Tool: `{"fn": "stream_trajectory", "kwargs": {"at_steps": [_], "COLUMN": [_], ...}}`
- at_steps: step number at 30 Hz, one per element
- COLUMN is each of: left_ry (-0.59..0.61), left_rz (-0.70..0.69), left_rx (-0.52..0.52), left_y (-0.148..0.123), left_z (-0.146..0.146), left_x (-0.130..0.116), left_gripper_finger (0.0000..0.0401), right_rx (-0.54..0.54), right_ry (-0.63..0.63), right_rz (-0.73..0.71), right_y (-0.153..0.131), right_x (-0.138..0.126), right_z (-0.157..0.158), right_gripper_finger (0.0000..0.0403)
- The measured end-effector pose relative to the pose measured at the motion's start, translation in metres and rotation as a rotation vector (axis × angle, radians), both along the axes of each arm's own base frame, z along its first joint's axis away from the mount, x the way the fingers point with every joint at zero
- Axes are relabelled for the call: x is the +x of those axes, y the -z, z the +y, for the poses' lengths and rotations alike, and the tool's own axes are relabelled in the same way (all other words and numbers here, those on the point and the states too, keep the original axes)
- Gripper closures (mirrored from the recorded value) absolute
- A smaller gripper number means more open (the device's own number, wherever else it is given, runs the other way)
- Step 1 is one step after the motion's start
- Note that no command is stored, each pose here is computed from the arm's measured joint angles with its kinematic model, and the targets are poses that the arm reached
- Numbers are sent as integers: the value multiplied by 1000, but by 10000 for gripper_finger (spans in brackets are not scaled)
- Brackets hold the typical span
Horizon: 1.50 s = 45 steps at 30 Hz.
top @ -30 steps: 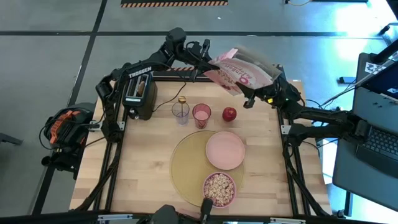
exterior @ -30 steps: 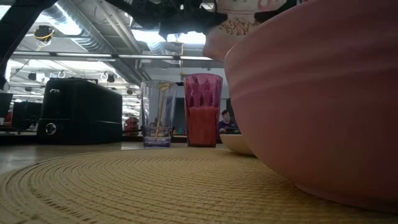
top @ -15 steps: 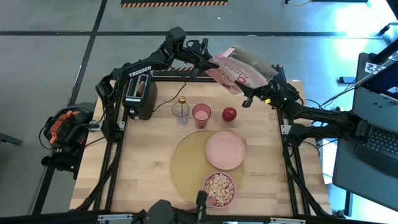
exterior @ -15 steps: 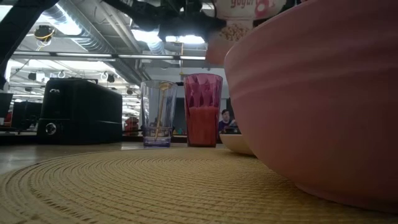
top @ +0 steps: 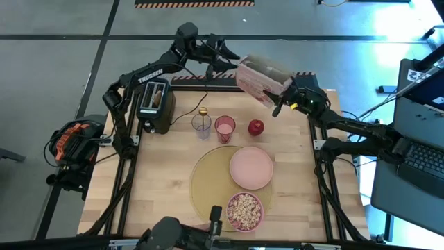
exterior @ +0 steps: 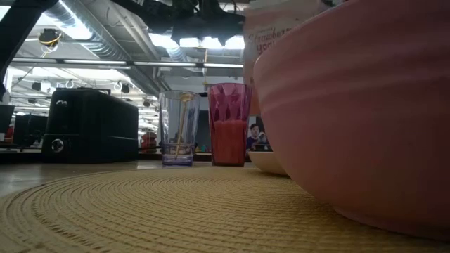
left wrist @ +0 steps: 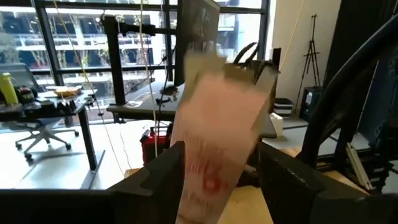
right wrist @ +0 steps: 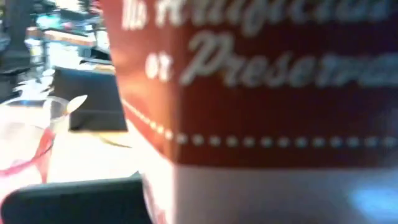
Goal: Arrange a breakfast setting
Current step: Pour the cereal from the pink cereal box into the pink bowl
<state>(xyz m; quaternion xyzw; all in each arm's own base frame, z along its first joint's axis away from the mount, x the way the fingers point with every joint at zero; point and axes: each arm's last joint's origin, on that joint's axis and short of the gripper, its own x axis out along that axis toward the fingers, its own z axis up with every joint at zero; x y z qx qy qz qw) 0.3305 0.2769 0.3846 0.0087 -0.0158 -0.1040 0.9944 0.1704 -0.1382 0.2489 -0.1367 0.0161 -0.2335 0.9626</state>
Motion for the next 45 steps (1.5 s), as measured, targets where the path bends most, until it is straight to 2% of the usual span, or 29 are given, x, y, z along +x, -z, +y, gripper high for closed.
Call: {"fn": "stream_trajectory", "kwargs": {"at_steps": [7, 11, 17, 24, 28, 31, 39, 45], "left_ry": [23, 67, 105, 247, 278, 277, 281, 284], "left_rz": [-23, -28, -21, 22, 32, 32, 31, 31], "left_rx": [-25, -40, -49, -122, -132, -132, -128, -125], "left_y": [-22, -32, -39, -39, -39, -39, -39, -39], "left_z": [-8, -15, -26, -33, -34, -34, -34, -34], "left_x": [-14, -20, -23, -22, -22, -23, -22, -22], "left_gripper_finger": [217, 217, 217, 217, 220, 220, 221, 221], "right_rx": [65, 63, 123, 227, 271, 296, 314, 339], "right_ry": [-175, -256, -399, -584, -574, -522, -503, -475], "right_rz": [79, 71, 85, 94, 104, 112, 114, 118], "right_y": [26, 40, 52, 63, 74, 83, 91, 93], "right_x": [-11, -10, 1, 16, 17, 12, 9, 9], "right_z": [-34, -51, -85, -122, -134, -140, -146, -146], "right_gripper_finger": [293, 293, 293, 293, 293, 293, 291, 244]}}
